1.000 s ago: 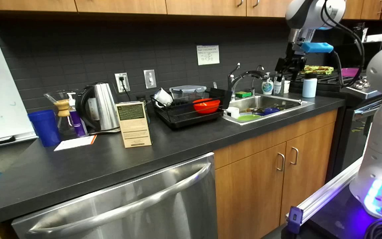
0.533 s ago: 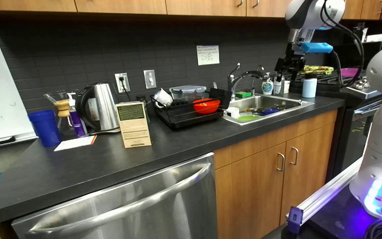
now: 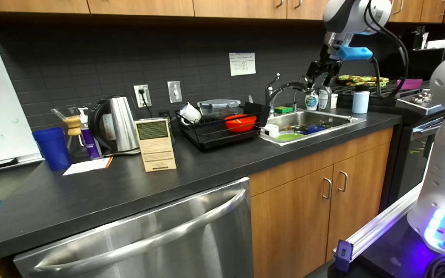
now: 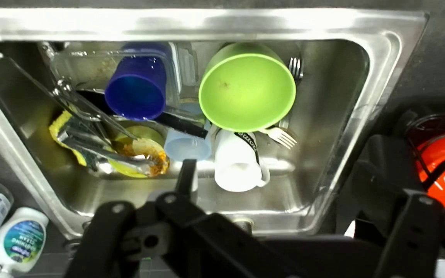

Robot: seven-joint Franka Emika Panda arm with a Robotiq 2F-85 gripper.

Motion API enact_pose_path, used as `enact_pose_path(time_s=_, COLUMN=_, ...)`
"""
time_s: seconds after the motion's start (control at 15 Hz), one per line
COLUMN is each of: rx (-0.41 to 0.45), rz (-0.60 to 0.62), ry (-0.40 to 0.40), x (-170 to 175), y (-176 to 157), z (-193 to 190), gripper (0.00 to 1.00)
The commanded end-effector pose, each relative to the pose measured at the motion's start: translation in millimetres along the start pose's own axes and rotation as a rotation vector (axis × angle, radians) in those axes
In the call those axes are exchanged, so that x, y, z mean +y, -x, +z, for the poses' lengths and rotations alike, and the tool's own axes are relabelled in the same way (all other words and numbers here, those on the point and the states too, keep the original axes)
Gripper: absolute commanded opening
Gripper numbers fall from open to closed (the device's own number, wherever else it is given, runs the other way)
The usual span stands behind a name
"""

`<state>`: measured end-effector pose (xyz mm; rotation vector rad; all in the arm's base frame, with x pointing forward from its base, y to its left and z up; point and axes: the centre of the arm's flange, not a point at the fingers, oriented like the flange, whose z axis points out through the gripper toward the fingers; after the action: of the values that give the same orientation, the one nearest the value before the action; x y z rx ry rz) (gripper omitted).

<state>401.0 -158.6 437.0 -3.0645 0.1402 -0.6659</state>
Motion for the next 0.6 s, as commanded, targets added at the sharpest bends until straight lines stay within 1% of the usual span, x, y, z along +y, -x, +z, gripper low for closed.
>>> enact_pose_path(time_s=0.0, rx=0.084, rz=-0.042, ry=-0.02, x=-18.8, y=-14.8, z=5.1, gripper=1.0)
enact_pose_path(time_s=0.27, rx=0.159, rz=-0.089, ry=-0.033, x=-41.0, y=-32.0, z=6.8, gripper=1.0)
enact_pose_path(time_s=0.53, rx=0.165, rz=-0.153, ry=-0.056, x=-59.2, y=-54.7, z=1.8, gripper=1.0)
